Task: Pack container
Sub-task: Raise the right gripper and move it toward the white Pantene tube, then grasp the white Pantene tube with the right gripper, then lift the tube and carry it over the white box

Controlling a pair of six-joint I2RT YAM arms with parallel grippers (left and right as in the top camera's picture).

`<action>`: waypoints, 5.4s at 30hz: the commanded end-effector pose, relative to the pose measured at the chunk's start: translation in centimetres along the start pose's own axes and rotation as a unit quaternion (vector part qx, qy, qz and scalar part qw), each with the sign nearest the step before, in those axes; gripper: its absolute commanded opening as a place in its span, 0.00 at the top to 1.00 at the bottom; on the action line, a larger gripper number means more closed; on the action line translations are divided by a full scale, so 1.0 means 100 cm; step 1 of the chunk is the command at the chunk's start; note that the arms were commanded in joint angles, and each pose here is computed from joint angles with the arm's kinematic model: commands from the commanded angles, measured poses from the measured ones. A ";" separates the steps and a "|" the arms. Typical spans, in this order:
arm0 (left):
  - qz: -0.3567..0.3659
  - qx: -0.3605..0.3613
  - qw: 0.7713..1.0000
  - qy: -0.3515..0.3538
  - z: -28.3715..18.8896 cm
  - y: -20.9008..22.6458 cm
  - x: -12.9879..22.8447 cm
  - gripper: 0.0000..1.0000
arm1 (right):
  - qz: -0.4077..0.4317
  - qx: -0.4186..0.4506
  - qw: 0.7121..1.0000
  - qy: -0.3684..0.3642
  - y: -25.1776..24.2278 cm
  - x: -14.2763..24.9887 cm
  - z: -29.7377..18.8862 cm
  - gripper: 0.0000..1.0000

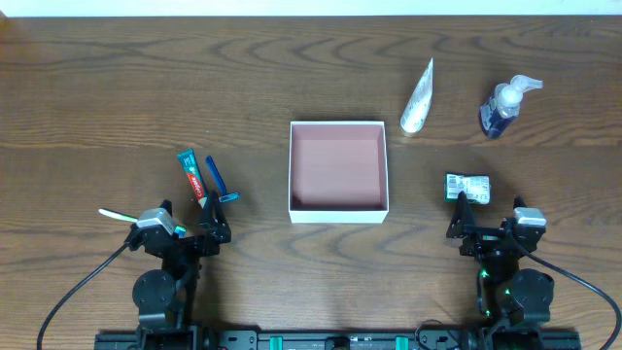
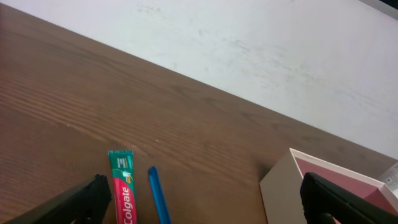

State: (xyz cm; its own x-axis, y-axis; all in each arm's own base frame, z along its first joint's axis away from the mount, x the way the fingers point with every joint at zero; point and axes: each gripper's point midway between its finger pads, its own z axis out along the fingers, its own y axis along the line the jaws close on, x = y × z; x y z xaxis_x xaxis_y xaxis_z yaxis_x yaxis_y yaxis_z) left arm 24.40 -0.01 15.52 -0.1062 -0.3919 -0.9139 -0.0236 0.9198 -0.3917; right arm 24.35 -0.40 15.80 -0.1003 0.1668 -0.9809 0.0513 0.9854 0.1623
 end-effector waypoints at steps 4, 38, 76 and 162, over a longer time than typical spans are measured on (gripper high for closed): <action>0.010 -0.010 1.000 0.016 0.002 0.008 0.014 0.02 | -0.010 -0.007 1.000 0.000 0.002 0.002 0.000 0.01; 0.010 -0.010 1.000 0.016 0.002 0.008 0.014 0.02 | -0.010 -0.007 1.000 0.000 0.002 0.002 0.000 0.01; 0.010 -0.010 1.000 0.016 0.002 0.008 0.014 0.02 | -0.021 -0.197 0.976 0.095 0.106 -0.153 0.076 0.01; 0.010 -0.010 1.000 0.016 0.002 0.008 0.014 0.02 | -0.042 0.016 0.954 0.295 0.113 -0.042 0.223 0.99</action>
State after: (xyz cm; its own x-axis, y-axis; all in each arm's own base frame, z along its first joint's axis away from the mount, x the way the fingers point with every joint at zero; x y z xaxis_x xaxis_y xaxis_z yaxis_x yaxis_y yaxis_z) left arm 24.41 -0.01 15.52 -0.1061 -0.3789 -0.9194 -0.0219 0.9252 -0.3787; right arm 47.49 8.83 17.16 -0.6821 0.0969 -0.7248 0.0679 0.9953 0.0692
